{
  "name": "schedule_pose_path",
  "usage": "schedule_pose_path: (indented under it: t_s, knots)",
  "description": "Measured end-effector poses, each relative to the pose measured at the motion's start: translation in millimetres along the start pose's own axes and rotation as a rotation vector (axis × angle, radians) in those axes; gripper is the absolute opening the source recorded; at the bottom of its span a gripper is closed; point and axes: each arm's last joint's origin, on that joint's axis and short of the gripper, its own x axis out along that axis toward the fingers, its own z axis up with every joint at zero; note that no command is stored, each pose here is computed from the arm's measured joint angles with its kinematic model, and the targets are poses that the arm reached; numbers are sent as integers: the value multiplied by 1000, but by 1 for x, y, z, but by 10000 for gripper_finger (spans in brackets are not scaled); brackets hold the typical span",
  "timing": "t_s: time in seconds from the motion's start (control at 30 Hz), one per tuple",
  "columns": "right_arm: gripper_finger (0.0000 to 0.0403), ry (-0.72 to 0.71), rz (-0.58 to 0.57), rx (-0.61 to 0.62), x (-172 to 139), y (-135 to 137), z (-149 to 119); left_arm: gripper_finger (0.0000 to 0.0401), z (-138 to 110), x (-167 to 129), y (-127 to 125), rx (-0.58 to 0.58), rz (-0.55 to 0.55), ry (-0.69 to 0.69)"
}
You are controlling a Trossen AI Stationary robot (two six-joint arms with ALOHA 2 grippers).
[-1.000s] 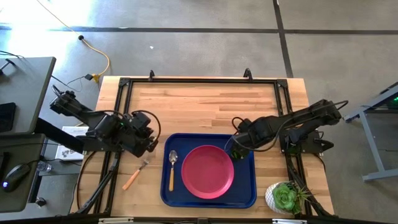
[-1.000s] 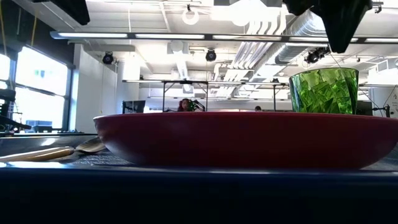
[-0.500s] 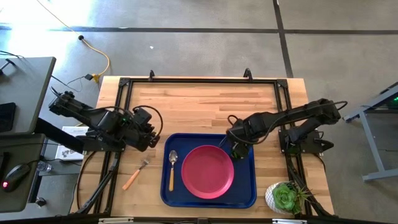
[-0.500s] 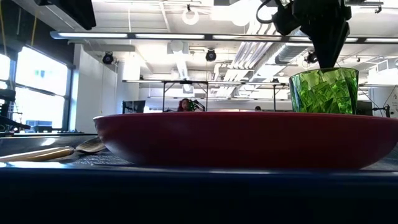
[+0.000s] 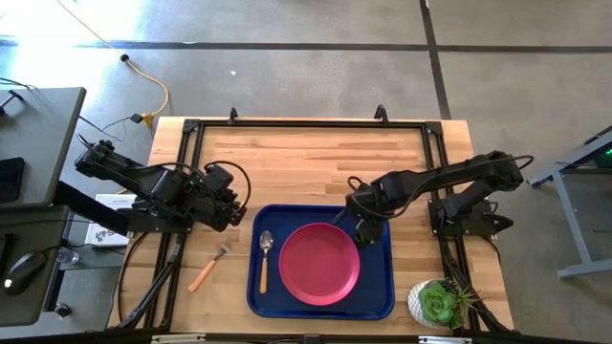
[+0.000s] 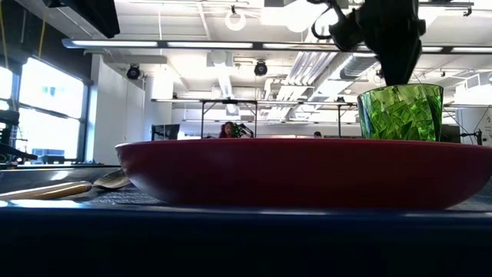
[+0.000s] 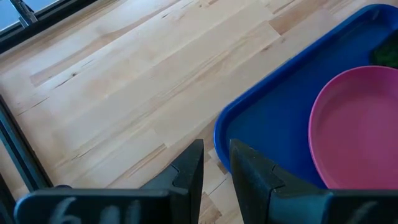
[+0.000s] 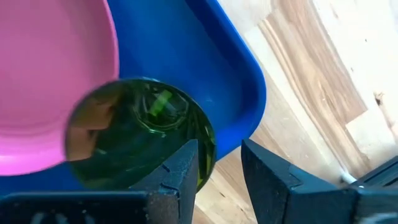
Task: Pick and place plate/cup/fork/spoon on tray
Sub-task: Adjust the green cup on the blue tray
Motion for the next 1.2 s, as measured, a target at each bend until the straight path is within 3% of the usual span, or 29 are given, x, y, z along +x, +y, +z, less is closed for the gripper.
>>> schedule_pose_path:
  t_s: [0.43,0.87,1.2]
  knots:
    - [111,35,-1,25,24,-2,-5,67,0,0,0,0,0,-1]
    - [8,39,-12,93,25,-10,2,67,0,0,0,0,1,-4]
    - [19,90,-117,98,18,-20,-2,67,0,0,0,0,1,-4]
